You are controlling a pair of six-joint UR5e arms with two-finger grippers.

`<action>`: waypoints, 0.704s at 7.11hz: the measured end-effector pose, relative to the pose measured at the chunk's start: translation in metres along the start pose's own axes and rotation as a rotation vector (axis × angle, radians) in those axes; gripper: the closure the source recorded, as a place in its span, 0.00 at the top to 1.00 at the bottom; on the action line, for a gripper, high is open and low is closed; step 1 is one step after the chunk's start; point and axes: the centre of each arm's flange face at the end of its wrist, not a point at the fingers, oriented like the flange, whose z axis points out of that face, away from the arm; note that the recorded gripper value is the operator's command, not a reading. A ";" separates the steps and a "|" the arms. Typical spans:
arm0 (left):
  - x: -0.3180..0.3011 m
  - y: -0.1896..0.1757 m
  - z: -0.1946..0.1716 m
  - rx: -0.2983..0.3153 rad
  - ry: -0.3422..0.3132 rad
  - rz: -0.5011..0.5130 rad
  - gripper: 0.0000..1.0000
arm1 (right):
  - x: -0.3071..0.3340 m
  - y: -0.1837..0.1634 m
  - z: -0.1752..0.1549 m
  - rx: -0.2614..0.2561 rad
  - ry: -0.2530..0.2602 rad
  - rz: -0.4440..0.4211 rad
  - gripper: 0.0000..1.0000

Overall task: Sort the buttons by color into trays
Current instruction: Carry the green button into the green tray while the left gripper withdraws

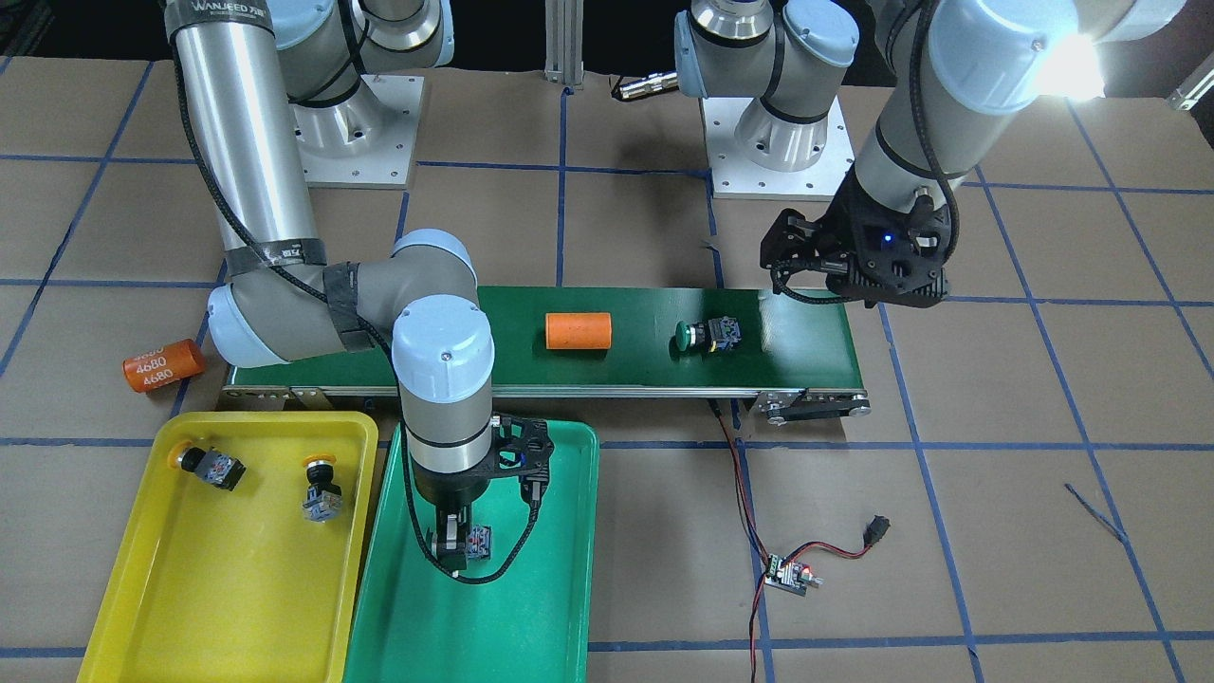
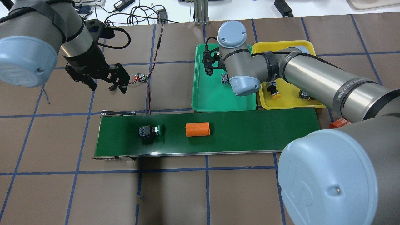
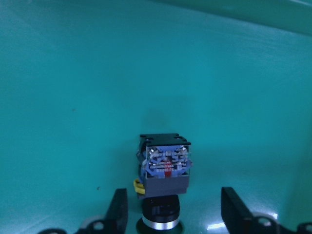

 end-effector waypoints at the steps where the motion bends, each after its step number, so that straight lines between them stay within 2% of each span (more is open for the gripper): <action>1: 0.005 0.013 -0.012 0.007 0.000 -0.021 1.00 | 0.002 0.002 -0.017 0.014 0.003 0.004 1.00; 3: 0.001 0.031 -0.041 0.020 0.003 -0.051 1.00 | -0.003 0.018 -0.079 0.033 -0.032 0.012 1.00; 5: -0.014 0.026 -0.054 -0.003 0.030 -0.087 1.00 | -0.026 0.061 -0.143 0.041 -0.103 0.047 0.96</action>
